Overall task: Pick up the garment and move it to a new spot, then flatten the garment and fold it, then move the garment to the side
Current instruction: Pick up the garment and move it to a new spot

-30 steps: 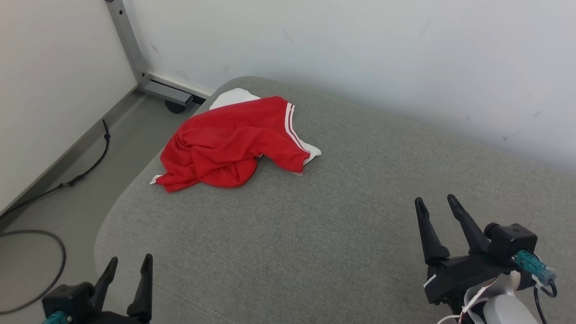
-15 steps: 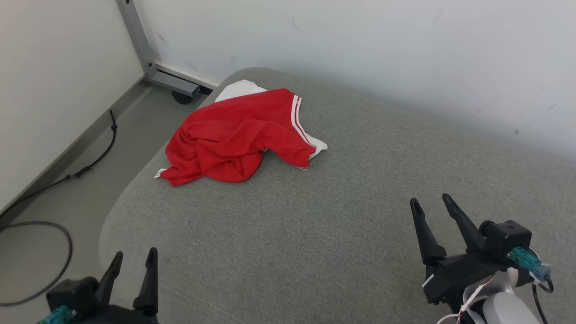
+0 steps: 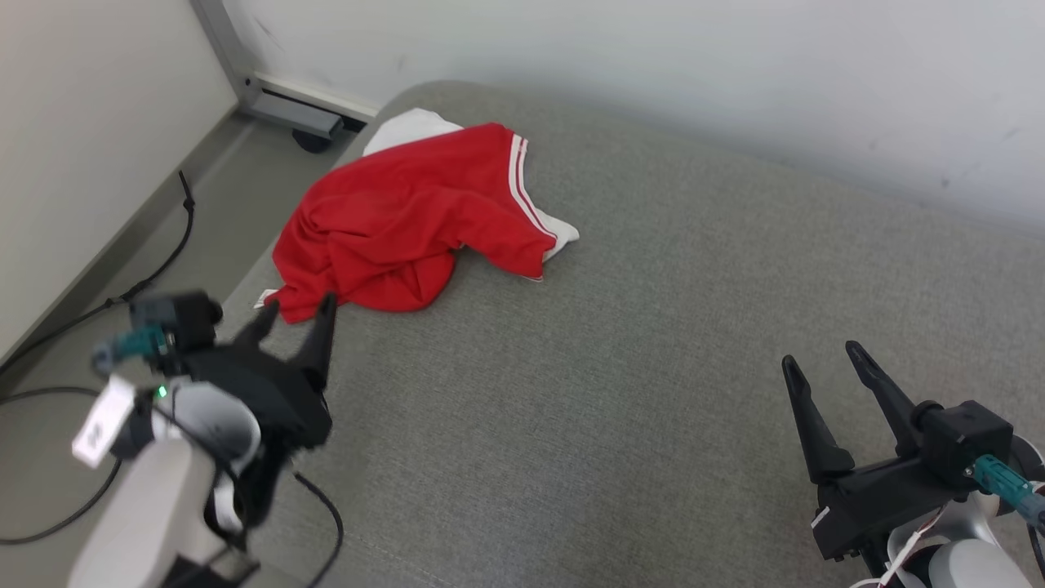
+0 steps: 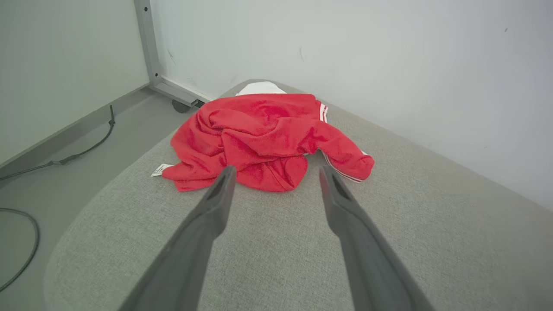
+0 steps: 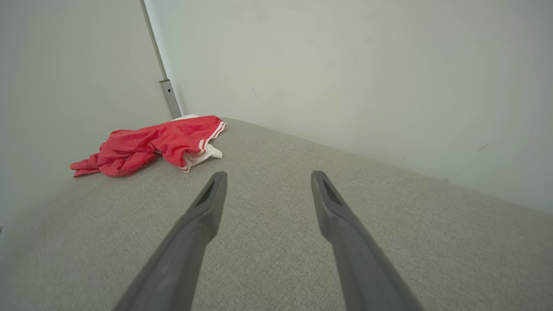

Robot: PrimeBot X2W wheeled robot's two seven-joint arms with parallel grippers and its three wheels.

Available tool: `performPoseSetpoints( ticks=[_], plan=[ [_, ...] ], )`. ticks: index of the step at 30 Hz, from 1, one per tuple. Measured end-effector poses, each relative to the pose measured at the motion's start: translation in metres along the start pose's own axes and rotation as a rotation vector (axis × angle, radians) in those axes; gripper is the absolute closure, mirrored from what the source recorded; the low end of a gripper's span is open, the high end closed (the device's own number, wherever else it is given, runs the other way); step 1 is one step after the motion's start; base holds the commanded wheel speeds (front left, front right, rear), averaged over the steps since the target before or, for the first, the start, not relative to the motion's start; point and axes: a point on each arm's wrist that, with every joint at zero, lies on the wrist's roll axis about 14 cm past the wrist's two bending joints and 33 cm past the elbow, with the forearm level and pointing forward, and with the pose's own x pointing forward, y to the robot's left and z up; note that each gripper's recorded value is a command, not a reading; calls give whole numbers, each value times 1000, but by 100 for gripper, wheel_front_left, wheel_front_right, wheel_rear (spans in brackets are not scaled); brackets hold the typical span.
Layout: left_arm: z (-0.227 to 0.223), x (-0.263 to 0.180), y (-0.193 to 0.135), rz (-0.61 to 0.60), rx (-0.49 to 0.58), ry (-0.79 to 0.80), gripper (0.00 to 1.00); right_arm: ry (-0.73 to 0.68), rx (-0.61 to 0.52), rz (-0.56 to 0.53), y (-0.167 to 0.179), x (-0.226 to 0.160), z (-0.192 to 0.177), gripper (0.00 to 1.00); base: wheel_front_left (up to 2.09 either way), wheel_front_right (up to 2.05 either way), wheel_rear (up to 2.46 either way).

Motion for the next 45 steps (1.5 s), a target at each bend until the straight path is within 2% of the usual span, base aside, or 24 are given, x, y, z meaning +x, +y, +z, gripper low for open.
performPoseSetpoints(
  ticks=[4, 12, 19, 26, 29, 33, 34, 35, 36, 45],
  plan=[
    [0, 23, 10, 28, 57, 98, 0, 20, -23, 10, -5, -1, -3, 0, 0, 0, 0],
    [-4, 70, 21, 101, 16, 244, 0, 68, -77, -13, -32, -9, -9, 0, 0, 0, 0],
    [-48, 100, 17, 135, -8, 410, 0, 124, -90, -58, -62, -17, -22, 0, 0, 0, 0],
    [-72, 138, 4, 143, -4, 478, 0, 177, -94, -113, -96, -21, -40, 0, 0, 0, 0],
    [-97, 149, 6, 171, 5, 544, 0, 222, -90, -151, -113, -28, -56, 0, 0, 0, 0],
    [-113, 158, 3, 184, 13, 573, 0, 257, -88, -170, -123, -31, -67, 0, 0, 0, 0],
    [-113, 160, 5, 193, 9, 569, 3, 261, -85, -170, -123, -32, -68, 0, 0, 0, 0],
    [-114, 162, 7, 201, 5, 568, 62, 266, -83, -169, -123, -32, -70, 0, 0, 0, 0],
    [-114, 162, 8, 209, -3, 568, 98, 268, -81, -167, -123, -31, -70, 0, 0, 0, 0],
    [-109, 154, 18, 251, -3, 560, 100, 255, -87, -148, -115, -27, -62, 0, 0, 0, 0]
  ],
)
